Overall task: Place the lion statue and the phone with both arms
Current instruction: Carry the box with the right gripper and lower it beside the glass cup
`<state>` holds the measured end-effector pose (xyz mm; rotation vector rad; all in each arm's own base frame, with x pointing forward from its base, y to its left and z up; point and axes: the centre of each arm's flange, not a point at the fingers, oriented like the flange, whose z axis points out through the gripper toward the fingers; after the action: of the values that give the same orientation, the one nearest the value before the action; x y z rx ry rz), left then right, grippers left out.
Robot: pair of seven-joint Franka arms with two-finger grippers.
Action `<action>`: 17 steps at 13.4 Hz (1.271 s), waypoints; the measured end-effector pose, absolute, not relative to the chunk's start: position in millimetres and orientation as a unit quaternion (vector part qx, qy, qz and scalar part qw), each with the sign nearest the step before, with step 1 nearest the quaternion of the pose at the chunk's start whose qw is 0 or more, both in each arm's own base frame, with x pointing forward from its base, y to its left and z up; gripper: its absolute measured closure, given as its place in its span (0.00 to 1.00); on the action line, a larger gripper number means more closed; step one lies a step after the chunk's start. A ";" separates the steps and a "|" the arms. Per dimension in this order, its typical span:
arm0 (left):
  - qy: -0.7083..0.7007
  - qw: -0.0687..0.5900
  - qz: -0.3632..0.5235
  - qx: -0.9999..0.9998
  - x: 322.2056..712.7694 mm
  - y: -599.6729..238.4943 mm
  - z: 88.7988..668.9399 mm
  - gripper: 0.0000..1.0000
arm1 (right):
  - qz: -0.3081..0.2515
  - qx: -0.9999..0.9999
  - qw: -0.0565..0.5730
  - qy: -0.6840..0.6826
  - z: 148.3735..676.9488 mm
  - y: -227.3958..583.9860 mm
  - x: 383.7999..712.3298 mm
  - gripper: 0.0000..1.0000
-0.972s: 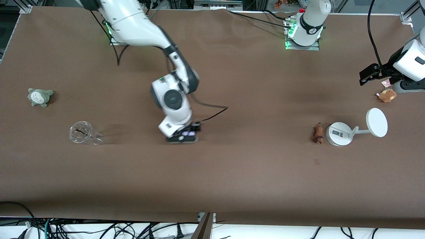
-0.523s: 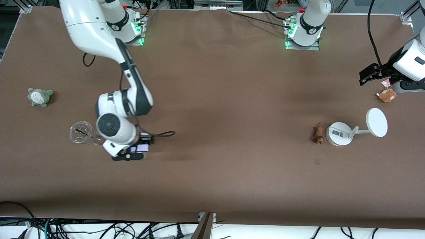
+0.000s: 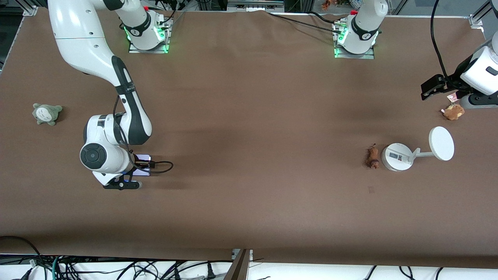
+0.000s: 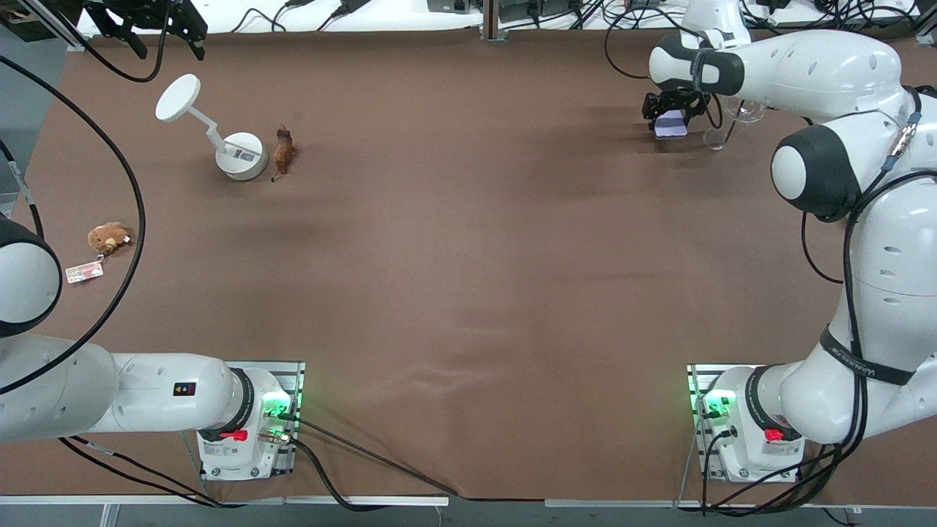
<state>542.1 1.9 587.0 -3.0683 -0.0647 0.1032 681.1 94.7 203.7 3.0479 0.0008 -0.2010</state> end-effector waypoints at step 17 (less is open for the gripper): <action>-0.018 0.035 0.034 -0.999 542.0 0.1 587.1 0.00 | -0.004 0.999 0.028 0.029 296.4 103.9 705.4 0.00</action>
<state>542.0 0.1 587.1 -3.0684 -0.0551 0.1045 705.4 103.9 296.4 3.0848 0.0893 -0.0116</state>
